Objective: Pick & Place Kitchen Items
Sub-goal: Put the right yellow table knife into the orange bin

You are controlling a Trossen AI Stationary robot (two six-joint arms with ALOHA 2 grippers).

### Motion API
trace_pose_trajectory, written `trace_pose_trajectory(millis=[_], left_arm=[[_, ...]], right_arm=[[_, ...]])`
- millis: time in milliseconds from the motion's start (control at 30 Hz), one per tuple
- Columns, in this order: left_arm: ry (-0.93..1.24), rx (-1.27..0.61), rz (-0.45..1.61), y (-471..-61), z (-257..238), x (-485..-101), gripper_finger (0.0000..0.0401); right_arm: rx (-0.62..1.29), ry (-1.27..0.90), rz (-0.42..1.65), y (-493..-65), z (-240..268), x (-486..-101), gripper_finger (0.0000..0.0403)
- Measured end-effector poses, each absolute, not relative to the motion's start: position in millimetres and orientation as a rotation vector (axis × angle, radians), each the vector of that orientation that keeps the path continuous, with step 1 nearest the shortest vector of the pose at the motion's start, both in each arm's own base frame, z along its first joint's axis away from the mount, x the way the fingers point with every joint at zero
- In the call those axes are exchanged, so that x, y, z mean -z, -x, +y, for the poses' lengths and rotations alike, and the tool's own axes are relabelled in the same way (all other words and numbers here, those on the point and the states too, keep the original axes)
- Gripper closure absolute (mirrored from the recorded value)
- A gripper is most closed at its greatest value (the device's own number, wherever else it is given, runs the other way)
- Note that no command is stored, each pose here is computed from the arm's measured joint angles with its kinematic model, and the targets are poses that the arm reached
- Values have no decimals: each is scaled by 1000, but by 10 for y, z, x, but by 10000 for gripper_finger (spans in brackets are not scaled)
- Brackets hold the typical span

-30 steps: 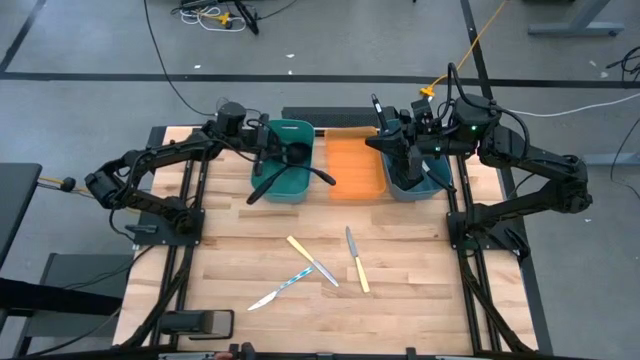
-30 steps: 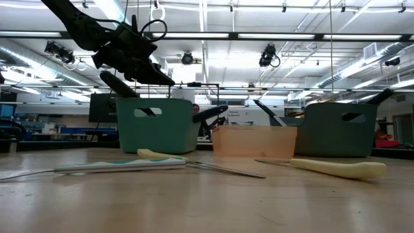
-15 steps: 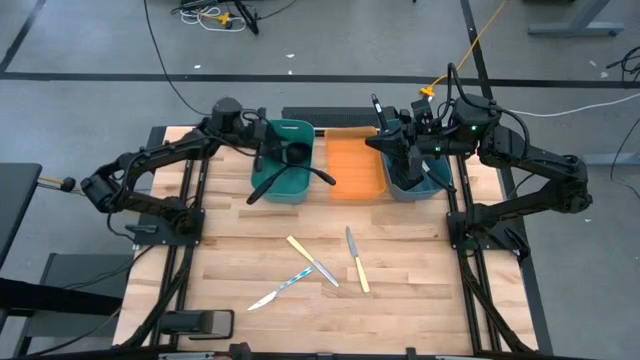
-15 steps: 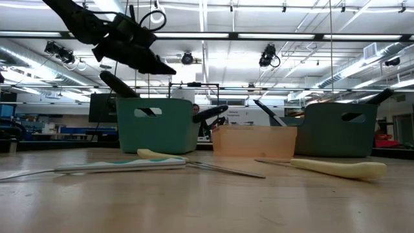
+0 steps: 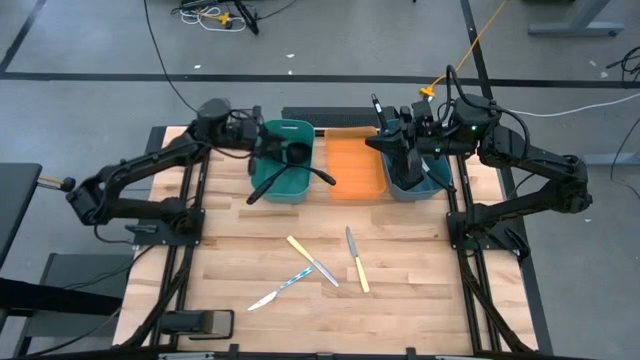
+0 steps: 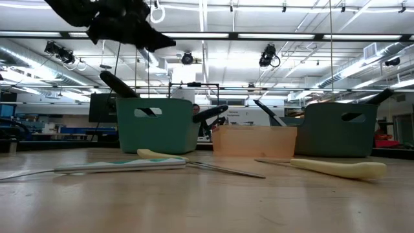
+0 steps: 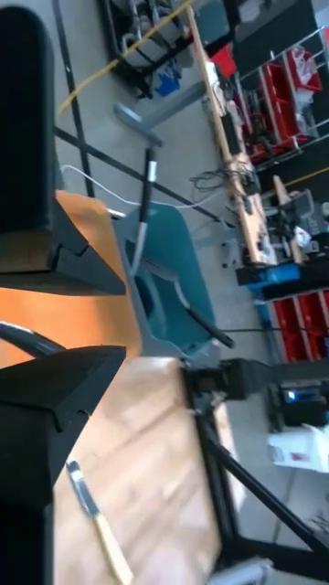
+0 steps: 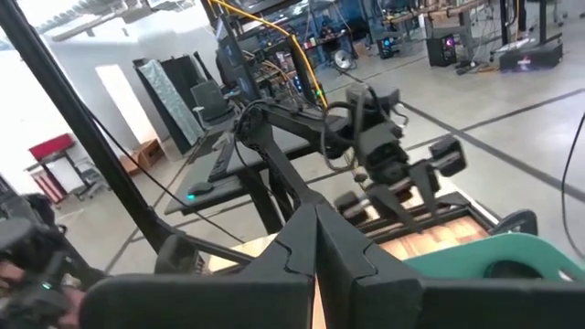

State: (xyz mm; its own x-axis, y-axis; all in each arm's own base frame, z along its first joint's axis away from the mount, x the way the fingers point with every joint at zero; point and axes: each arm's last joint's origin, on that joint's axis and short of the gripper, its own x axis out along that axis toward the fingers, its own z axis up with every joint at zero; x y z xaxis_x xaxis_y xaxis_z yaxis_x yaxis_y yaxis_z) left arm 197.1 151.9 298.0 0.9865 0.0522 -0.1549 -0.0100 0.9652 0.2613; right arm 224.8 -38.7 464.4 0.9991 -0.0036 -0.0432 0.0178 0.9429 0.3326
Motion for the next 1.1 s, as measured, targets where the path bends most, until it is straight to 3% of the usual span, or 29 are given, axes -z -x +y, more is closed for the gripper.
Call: trace_pose_trajectory(millis=[800,1100], left_arm=[[-126,75,-15,-2028,840,-3355,297],[-37,-2,-65,-1974,753,-3452,354]], right_arm=[[44,-126,83,-2254,-346,-4604,398],[219,-76,190,-2259,-177,-4495,399]])
